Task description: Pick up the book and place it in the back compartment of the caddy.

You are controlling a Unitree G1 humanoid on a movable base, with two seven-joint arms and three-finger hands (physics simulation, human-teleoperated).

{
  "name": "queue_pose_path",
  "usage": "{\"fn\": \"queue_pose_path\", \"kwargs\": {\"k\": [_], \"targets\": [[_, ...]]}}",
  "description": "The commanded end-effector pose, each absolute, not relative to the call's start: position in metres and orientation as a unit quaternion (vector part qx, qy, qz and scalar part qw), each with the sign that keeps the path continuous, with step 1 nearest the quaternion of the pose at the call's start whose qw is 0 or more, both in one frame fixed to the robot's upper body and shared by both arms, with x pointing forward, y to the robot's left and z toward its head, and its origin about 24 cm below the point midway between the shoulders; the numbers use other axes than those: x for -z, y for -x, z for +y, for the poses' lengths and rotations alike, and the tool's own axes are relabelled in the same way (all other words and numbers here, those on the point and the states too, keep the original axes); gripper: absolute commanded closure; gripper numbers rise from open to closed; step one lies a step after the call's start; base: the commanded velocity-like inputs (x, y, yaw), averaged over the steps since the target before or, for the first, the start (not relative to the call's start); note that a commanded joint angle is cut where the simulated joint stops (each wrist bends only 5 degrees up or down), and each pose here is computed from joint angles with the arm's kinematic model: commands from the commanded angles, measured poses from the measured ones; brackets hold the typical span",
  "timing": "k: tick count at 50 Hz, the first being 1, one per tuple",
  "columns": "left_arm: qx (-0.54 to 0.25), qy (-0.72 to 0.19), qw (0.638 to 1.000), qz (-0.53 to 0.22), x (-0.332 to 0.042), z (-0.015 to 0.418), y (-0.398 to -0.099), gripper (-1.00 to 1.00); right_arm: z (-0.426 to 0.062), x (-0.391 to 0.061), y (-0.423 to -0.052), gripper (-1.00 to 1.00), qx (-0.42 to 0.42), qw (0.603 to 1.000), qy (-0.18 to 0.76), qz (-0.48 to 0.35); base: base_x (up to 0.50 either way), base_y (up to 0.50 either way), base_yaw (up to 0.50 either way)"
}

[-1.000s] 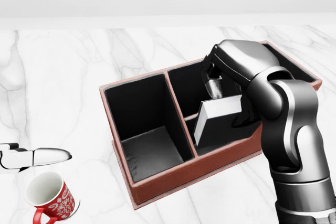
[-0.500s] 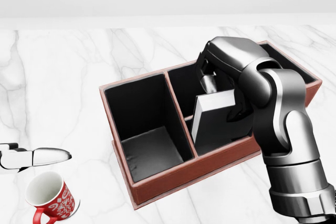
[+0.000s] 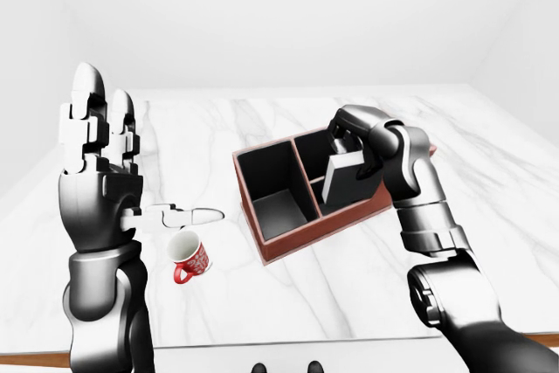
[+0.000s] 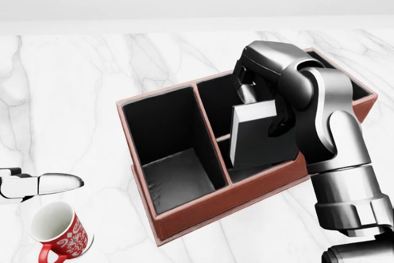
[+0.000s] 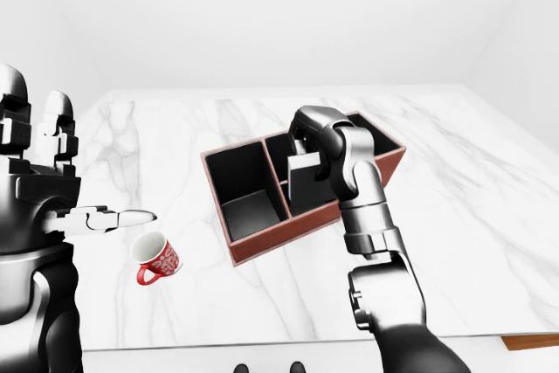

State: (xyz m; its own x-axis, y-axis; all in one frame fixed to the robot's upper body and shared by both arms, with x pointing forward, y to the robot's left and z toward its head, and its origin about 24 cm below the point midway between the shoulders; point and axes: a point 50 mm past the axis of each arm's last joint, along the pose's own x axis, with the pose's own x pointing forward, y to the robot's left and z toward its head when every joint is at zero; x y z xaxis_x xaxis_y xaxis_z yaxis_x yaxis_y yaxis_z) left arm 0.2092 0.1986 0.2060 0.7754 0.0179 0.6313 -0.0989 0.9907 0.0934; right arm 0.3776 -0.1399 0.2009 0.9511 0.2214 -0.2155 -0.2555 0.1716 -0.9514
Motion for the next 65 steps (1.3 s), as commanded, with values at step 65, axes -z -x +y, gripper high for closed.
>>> {"fn": "queue_pose_path", "kwargs": {"k": [65], "targets": [[-0.030,-0.061,0.939,-0.336,-0.207,0.198,-0.208,-0.99,-0.157,-0.175,-0.417,1.00,-0.081,0.786,0.613,-0.019,0.00,0.00,0.00]]}}
